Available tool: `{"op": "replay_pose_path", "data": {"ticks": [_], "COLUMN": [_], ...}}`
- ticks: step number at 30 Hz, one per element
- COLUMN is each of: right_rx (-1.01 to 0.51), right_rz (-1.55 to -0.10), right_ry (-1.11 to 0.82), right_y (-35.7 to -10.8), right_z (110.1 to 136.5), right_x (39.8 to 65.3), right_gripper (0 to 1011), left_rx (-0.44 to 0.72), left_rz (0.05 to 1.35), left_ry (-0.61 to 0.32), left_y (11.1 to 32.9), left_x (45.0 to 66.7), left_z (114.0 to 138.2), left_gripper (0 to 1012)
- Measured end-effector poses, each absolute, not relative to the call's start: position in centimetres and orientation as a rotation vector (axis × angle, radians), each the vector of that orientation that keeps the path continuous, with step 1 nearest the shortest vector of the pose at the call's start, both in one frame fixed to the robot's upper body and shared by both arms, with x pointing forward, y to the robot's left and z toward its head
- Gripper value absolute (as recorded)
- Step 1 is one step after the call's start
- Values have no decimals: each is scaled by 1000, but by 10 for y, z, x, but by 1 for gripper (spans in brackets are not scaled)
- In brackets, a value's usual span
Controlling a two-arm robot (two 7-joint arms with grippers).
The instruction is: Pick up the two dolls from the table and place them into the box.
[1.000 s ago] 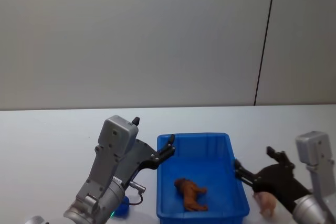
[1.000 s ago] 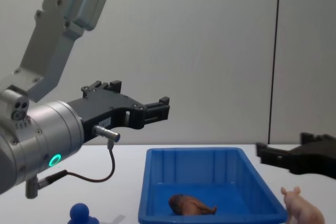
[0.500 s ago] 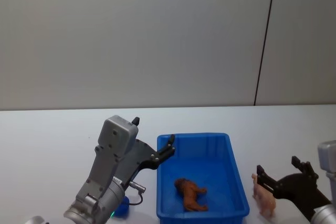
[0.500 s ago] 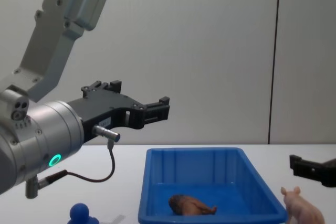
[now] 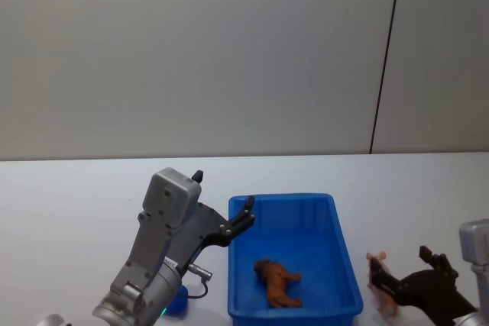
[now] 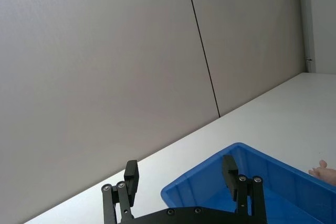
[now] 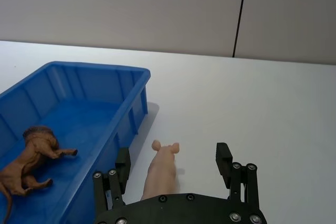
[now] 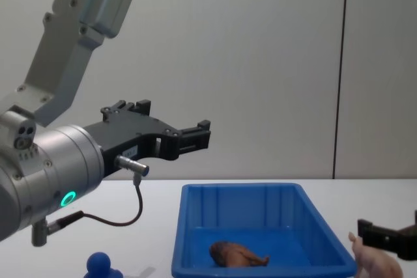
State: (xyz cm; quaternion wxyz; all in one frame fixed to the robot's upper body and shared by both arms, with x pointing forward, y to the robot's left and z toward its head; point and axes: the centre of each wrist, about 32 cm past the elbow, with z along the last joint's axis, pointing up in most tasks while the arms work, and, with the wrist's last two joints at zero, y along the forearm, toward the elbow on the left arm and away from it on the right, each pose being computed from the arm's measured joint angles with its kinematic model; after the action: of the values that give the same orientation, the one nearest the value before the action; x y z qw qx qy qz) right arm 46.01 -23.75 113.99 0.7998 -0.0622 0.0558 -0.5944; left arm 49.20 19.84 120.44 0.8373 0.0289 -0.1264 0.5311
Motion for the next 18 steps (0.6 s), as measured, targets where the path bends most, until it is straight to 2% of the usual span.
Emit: {"op": "replay_pose_path", "data": {"ticks": [12,17,18], "right_rx": [-162,-179,-184], "right_rz": [-1238,-1231,-1231], "right_ry": [173,188,193], "right_y": [-235,-233,-233], "right_z": [1122,1116,1115], "right_x": [464,465,465], "right_gripper": [1000,912,865], "left_rx": [61,61,61], "left_rz": [1124,1124,1124], "left_ry": [-268,-268,-268], "left_y": [198,198,198], "left_x": [492,492,492], "left_z": [1204,1204,1204], "left_gripper": [1001,1001,1001]}}
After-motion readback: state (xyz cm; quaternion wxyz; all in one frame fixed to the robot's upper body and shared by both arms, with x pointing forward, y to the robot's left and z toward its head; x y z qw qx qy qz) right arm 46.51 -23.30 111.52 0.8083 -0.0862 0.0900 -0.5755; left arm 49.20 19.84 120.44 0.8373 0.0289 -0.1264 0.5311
